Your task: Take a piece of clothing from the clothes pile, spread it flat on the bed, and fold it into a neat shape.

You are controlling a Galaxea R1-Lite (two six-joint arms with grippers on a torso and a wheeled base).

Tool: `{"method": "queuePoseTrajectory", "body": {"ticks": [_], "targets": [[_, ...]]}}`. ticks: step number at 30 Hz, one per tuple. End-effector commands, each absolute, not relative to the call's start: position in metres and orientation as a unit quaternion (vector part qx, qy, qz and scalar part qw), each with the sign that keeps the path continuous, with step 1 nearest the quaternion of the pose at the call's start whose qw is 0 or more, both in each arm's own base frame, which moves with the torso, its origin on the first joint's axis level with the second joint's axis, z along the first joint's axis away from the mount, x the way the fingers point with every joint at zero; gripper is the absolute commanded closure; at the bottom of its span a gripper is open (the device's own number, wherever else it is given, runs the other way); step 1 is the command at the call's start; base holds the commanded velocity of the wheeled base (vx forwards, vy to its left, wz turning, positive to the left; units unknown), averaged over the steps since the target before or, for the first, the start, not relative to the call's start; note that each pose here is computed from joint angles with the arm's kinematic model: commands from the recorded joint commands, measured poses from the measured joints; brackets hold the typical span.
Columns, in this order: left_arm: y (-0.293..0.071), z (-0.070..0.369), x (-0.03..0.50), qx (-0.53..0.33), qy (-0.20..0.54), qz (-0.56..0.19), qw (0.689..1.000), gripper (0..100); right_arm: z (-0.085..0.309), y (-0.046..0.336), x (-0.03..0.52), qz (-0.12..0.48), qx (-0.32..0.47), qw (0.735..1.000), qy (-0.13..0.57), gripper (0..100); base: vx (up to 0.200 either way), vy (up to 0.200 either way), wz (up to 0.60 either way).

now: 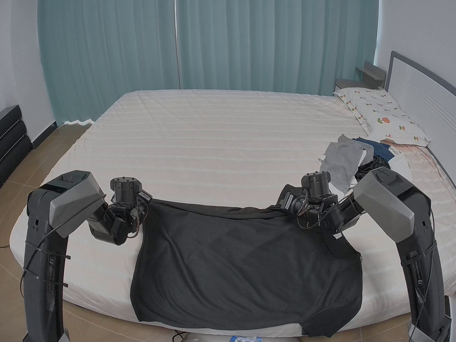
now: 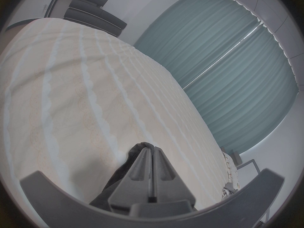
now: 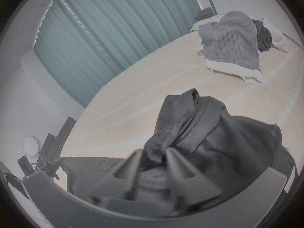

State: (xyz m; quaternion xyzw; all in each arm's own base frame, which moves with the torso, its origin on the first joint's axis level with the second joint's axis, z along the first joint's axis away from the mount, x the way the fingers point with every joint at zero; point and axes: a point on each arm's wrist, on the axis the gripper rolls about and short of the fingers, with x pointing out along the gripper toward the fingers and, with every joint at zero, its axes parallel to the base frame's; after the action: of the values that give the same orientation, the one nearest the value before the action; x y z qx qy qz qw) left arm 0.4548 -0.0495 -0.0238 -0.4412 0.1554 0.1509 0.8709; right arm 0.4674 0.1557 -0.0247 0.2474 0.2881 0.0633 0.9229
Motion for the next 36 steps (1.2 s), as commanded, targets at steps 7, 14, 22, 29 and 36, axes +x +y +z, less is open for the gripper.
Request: {"method": "queuePoseTrajectory", "body": {"ticks": [7, 14, 22, 29, 36], "targets": [[-0.049, -0.026, 0.455, -0.441, 0.156, 0.153, 0.871, 100, 0.006, 0.156, 0.490, 0.081, 0.268, 0.936, 0.215, 100, 0.000, 0.000, 0.00], [-0.049, -0.026, 0.455, -0.441, 0.156, 0.154, 0.871, 100, 0.022, 0.168, 0.504, 0.108, 0.279, 0.947, 0.119, 100, 0.000, 0.000, 0.00], [-0.050, -0.027, 0.455, -0.440, 0.157, 0.153, 0.871, 100, 0.000, 0.183, 0.508, 0.115, 0.257, 0.950, 0.134, 100, 0.000, 0.000, 0.00], [-0.050, -0.028, 0.455, -0.440, 0.158, 0.154, 0.871, 100, -0.005, 0.188, 0.507, 0.119, 0.230, 0.955, 0.142, 0, 0.000, 0.000, 0.00], [-0.049, -0.028, 0.455, -0.440, 0.158, 0.155, 0.870, 100, 0.022, 0.161, 0.505, 0.098, 0.226, 0.959, 0.136, 0, 0.000, 0.000, 0.00]]}}
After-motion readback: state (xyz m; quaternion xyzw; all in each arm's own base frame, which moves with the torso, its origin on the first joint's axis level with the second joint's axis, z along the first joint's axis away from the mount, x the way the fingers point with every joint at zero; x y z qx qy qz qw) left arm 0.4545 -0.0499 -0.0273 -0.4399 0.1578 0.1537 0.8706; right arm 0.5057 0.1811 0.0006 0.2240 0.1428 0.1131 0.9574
